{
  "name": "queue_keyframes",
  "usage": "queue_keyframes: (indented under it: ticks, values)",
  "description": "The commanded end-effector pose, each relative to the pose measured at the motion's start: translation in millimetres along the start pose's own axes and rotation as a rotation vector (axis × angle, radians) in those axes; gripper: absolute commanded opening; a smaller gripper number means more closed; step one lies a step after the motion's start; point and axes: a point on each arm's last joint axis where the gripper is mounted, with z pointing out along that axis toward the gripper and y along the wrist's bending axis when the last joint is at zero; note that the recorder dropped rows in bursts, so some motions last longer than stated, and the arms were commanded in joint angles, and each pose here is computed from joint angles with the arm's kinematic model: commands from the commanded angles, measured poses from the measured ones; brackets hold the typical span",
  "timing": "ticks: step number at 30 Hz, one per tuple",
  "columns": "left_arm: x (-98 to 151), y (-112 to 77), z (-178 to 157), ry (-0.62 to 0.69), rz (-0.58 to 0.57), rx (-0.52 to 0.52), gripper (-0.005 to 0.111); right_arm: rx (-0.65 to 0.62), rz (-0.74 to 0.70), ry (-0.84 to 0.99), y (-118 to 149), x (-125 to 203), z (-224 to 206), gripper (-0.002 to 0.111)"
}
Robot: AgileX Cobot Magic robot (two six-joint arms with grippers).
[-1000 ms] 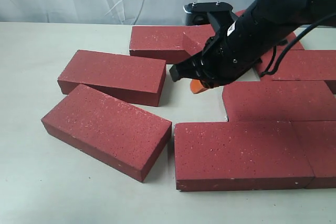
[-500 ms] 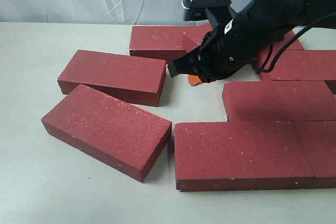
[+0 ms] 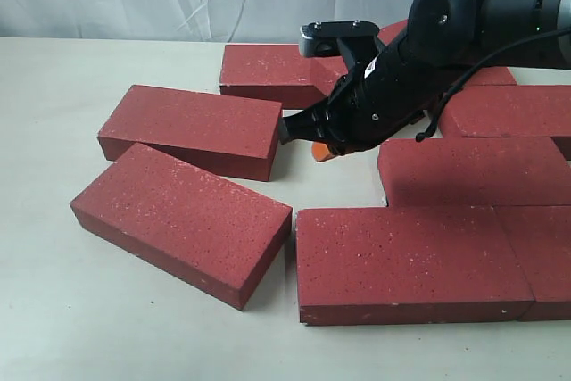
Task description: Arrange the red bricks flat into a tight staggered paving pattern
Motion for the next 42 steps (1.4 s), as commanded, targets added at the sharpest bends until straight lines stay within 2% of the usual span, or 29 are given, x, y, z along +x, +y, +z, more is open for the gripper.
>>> queue_keyframes:
  ticks: [1, 9, 22, 27, 33, 42]
  values:
    - [-4.1, -0.1, -0.5, -0.060, 0.000, 0.000, 0.000, -0.013, 0.024, -0.054, 0.5, -6.1, -1.3, -0.001]
    - [-0.3, 0.2, 6.4, 0.028, -0.048, -0.002, 0.000, -0.020, 0.024, -0.032, 2.0, -4.0, -1.1, -0.001]
    - [-56.3, 1.3, 65.8, 0.212, -0.054, -0.004, 0.000, -0.038, 0.048, -0.024, 3.7, -3.3, -1.1, -0.001]
    - [-66.9, 1.5, 94.1, 0.296, -0.054, -0.004, 0.000, -0.039, 0.048, -0.022, 3.7, -3.1, -1.1, -0.001]
    - [-59.9, 1.5, 136.3, 0.521, -0.042, -0.003, 0.000, -0.038, 0.048, -0.026, 3.6, -3.5, -1.1, -0.001]
    - [-30.3, 1.1, 208.5, 0.932, -0.040, -0.004, 0.000, -0.054, 0.067, -0.027, 5.9, -3.6, -1.0, -0.001]
